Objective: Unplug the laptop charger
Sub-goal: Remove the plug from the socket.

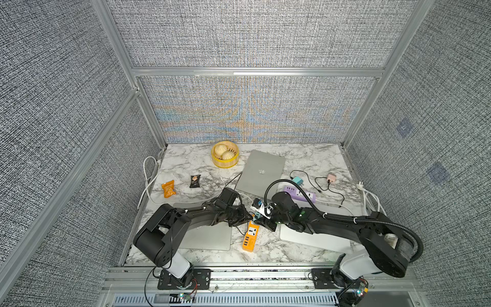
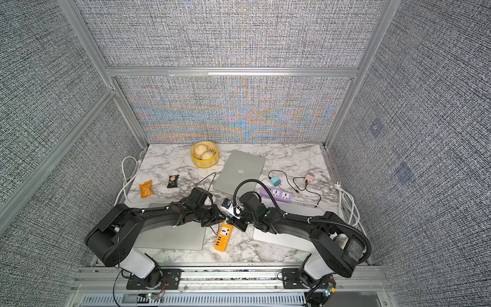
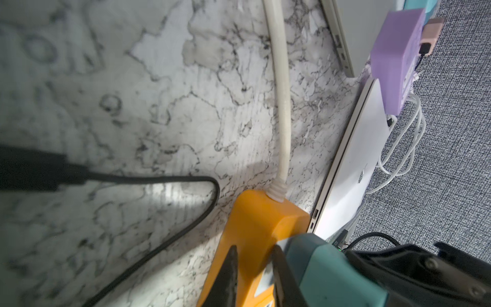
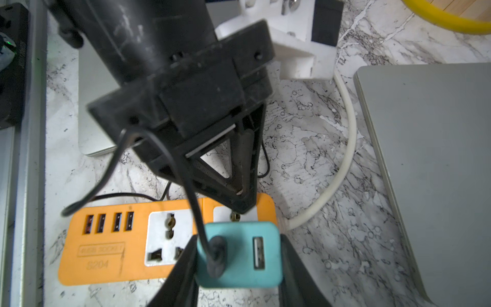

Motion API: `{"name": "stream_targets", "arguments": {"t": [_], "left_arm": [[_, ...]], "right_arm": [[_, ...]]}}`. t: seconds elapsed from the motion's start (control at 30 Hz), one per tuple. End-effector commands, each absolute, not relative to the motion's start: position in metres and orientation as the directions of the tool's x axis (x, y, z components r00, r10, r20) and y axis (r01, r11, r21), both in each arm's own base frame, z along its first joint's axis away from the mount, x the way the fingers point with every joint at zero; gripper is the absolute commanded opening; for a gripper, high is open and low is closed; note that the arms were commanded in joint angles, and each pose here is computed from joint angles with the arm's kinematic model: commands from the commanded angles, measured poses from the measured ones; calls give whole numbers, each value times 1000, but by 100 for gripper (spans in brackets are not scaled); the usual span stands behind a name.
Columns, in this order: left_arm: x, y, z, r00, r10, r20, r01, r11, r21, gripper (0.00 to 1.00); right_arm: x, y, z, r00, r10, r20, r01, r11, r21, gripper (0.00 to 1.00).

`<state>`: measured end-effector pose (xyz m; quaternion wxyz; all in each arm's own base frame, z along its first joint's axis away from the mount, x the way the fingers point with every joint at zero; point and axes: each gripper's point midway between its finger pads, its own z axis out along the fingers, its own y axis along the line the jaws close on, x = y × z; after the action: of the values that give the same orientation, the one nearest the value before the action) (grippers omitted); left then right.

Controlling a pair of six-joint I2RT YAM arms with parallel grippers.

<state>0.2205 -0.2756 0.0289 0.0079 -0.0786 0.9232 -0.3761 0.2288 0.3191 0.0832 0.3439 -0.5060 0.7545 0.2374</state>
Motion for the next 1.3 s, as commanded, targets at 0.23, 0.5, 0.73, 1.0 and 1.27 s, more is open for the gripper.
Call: {"name": "stream_targets", "arguments": {"t": [0.23,0.5,0.73,1.0,1.27], "left_arm": [[201,-249,0,-974,-195,116,-227,795,-562,22],[203,-252,3,-976,-185,112,-216,792,-572,22],[218,-263,24,-985,-156,67,-165,792,-588,22],[227,-259,46,-988,-151,12,-131,809,-572,22],[241,-261,74,-987,-155,-44,-98,794,-600,22]], "right_arm": [[240,331,105,-275,-503,-820,-913,403,59,0],[239,329,111,-238,-518,-822,-922,387,23,0],[238,326,121,-214,-519,-828,-924,383,-1,0],[246,314,124,-228,-562,-795,-900,432,-47,0],[252,291,116,-287,-656,-698,-869,485,-98,0]]}}
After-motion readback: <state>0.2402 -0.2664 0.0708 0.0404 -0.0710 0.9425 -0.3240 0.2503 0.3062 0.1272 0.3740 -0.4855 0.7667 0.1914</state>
